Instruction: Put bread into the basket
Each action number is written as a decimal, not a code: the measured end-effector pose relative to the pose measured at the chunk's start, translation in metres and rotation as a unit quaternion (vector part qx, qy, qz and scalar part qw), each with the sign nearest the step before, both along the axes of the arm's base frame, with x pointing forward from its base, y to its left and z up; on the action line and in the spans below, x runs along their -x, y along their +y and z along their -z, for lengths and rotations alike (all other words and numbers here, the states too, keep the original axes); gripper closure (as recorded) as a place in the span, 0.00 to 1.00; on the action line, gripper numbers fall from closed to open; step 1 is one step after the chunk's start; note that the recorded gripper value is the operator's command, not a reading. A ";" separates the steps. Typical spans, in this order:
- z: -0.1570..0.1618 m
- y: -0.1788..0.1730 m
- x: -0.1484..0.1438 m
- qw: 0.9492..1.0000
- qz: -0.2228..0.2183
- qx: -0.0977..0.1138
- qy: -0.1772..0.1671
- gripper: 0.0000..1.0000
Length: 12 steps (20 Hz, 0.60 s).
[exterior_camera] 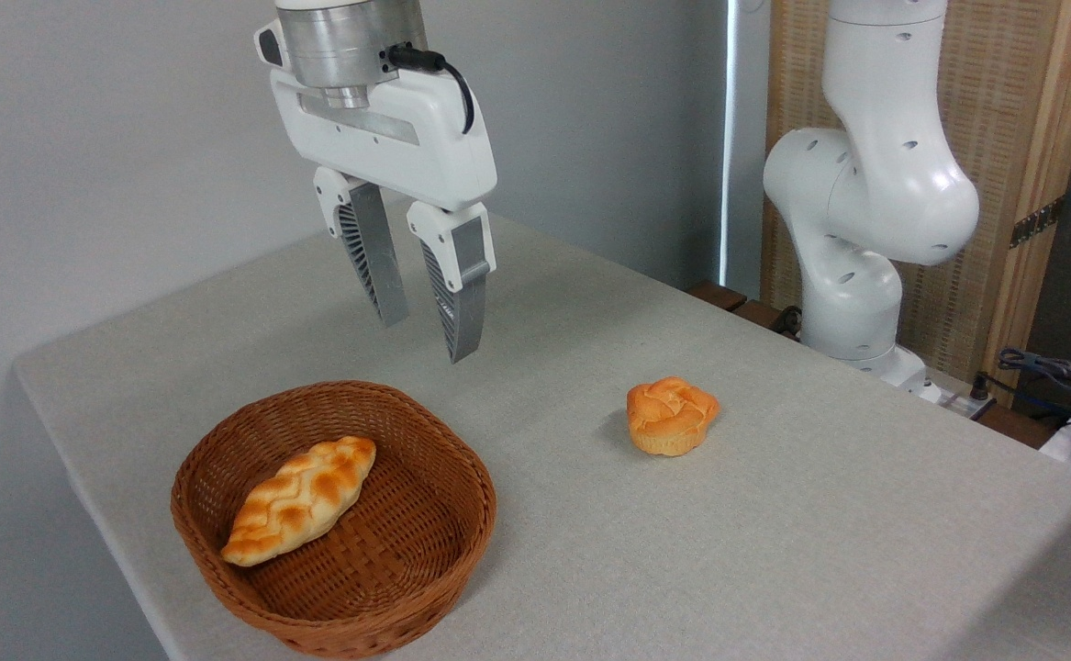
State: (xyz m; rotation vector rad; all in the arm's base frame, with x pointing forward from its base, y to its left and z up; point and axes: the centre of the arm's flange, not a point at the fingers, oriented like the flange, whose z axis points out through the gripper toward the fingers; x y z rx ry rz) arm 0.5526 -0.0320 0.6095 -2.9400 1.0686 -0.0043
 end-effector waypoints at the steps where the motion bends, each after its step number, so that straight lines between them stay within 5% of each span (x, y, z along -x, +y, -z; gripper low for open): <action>1: 0.000 0.000 0.000 1.000 0.001 -0.002 0.000 0.00; 12: 0.000 0.000 0.000 1.000 0.000 -0.003 0.000 0.00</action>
